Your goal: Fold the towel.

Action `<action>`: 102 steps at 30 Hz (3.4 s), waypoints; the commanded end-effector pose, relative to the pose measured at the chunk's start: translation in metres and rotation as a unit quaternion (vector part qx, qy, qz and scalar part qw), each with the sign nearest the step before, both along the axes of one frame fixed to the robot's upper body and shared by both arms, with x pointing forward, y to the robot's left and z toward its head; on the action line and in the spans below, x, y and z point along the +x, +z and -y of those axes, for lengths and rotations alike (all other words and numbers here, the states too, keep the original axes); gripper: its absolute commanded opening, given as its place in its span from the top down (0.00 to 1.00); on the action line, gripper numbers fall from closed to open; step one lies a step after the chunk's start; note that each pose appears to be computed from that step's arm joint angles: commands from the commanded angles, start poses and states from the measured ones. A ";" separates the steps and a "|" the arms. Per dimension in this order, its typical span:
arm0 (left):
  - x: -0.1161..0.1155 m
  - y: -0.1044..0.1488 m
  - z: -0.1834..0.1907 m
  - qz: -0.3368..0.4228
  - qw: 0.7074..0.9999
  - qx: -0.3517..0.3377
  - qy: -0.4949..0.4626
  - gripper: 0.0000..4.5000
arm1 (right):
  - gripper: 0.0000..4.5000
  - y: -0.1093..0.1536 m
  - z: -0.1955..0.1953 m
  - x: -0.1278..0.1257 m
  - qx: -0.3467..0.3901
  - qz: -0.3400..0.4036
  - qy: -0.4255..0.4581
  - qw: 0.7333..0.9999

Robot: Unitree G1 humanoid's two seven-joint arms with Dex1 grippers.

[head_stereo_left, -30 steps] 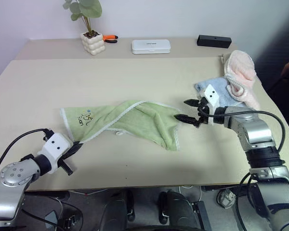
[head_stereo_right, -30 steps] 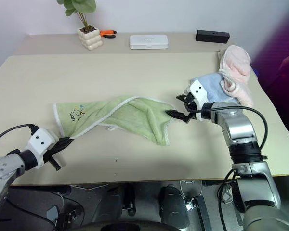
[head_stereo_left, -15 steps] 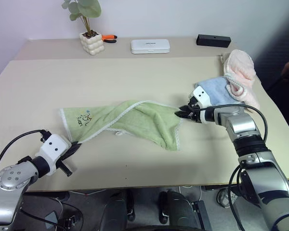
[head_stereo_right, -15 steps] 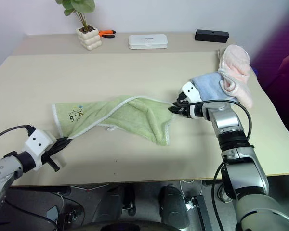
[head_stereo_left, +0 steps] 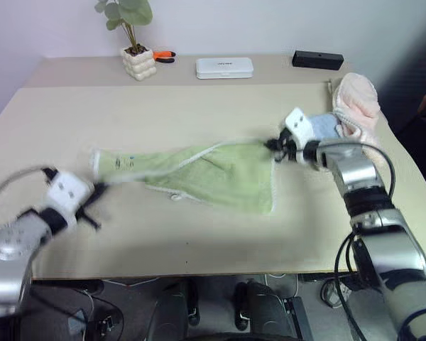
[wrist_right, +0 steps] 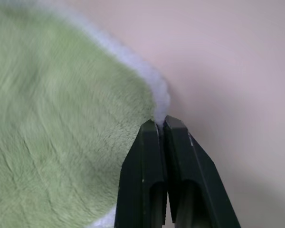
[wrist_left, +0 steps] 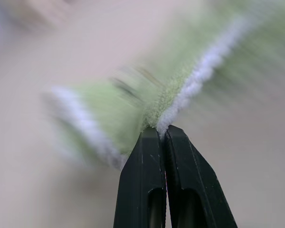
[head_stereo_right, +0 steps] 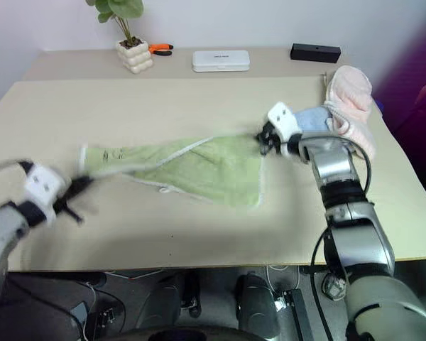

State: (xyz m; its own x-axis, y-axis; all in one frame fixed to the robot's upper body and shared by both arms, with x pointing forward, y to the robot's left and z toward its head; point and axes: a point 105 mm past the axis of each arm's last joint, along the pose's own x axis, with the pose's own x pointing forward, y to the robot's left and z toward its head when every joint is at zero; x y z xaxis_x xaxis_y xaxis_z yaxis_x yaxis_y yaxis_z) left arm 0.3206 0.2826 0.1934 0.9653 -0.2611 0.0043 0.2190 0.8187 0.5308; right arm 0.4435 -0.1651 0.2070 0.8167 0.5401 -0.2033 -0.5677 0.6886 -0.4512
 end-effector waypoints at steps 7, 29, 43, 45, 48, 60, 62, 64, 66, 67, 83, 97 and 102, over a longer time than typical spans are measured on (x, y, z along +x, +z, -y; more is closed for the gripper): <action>0.011 0.158 -0.055 0.264 0.960 -0.036 0.087 1.00 | 0.99 0.171 -0.003 -0.008 0.060 0.275 0.003 0.960; -0.132 -0.023 -0.044 -0.190 0.979 -0.067 -0.018 1.00 | 0.99 -0.011 0.015 -0.134 -0.026 -0.128 0.266 0.955; -0.044 -0.040 -0.072 -0.138 0.990 -0.022 0.031 1.00 | 0.99 -0.027 -0.004 -0.046 -0.044 -0.031 0.143 0.988; -0.037 -0.043 -0.075 -0.138 0.990 -0.021 0.034 1.00 | 0.99 -0.029 -0.007 -0.040 -0.042 -0.029 0.137 0.989; -0.025 -0.044 -0.076 -0.131 0.990 -0.026 0.038 1.00 | 0.99 -0.033 -0.010 -0.033 -0.042 -0.028 0.129 0.990; -0.009 -0.054 -0.074 -0.132 0.988 -0.074 0.042 0.94 | 1.00 -0.039 -0.010 -0.022 -0.031 -0.032 0.108 0.993; -0.008 -0.053 -0.078 -0.123 0.988 -0.075 0.060 0.81 | 0.87 -0.038 -0.007 -0.022 -0.034 -0.030 0.105 0.993; -0.008 -0.052 -0.082 -0.115 0.988 -0.072 0.074 0.59 | 0.69 -0.037 -0.005 -0.022 -0.038 -0.024 0.099 0.994; -0.007 -0.047 -0.085 -0.099 0.987 -0.097 0.083 0.48 | 0.49 -0.034 -0.001 -0.020 -0.037 -0.017 0.086 0.995; -0.007 -0.044 -0.087 -0.088 0.985 -0.114 0.092 0.48 | 0.39 -0.032 0.002 -0.018 -0.035 -0.013 0.079 0.996; -0.046 -0.021 -0.047 -0.030 0.983 -0.175 0.040 0.48 | 0.00 -0.034 0.009 -0.100 0.186 -0.123 0.077 0.972; -0.076 -0.037 0.131 -0.113 0.946 -0.143 -0.268 0.48 | 0.00 -0.090 -0.024 -0.127 0.362 -0.317 -0.076 0.873; -0.092 -0.040 0.142 -0.147 0.927 -0.166 -0.304 0.48 | 0.00 -0.095 -0.040 -0.111 0.416 -0.342 -0.117 0.835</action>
